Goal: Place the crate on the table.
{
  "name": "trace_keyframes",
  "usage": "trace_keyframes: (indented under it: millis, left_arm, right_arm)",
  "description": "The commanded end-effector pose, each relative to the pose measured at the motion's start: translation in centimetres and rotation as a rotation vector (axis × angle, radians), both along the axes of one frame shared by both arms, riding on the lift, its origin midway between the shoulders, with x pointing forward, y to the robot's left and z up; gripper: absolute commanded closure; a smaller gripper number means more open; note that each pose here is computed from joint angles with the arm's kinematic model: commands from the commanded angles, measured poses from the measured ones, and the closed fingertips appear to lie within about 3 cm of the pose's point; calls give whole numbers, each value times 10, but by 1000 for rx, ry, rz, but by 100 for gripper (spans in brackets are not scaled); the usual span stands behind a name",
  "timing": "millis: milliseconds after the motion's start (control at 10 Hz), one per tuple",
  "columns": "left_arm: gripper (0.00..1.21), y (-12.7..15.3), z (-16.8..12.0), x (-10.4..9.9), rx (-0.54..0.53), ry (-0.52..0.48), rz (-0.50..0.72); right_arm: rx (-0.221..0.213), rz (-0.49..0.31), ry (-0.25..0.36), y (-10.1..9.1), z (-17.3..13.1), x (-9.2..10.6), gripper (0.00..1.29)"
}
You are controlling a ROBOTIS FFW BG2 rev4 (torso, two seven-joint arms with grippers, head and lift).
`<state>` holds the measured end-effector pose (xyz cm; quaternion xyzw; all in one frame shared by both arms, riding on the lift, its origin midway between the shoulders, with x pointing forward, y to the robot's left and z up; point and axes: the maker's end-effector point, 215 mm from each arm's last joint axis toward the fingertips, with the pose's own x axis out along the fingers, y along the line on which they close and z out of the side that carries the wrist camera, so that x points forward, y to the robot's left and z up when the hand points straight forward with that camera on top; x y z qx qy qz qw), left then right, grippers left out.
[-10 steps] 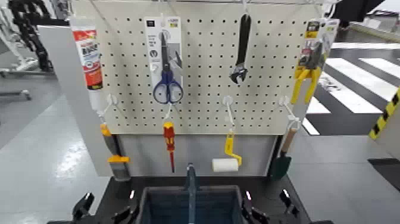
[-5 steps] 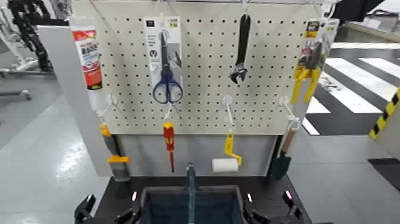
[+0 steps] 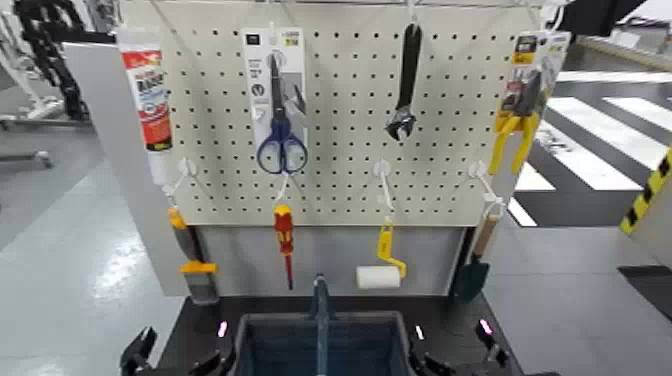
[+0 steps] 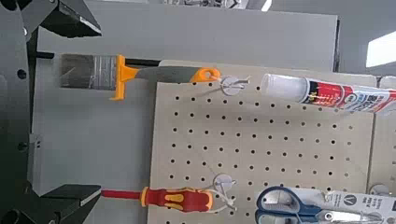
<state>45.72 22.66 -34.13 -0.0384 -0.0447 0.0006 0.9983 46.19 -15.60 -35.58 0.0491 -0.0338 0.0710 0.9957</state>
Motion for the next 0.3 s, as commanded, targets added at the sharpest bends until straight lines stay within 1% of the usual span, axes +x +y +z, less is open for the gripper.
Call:
trace_keyframes:
  millis: [100, 300]
  left_arm:
    - [11, -2, 0, 1, -1, -2, -3]
    - [11, -1, 1, 1, 1, -2, -3]
  right_arm:
    - [3, -2, -2, 0, 1, 0, 14]
    - [4, -2, 0, 0, 0, 0, 14]
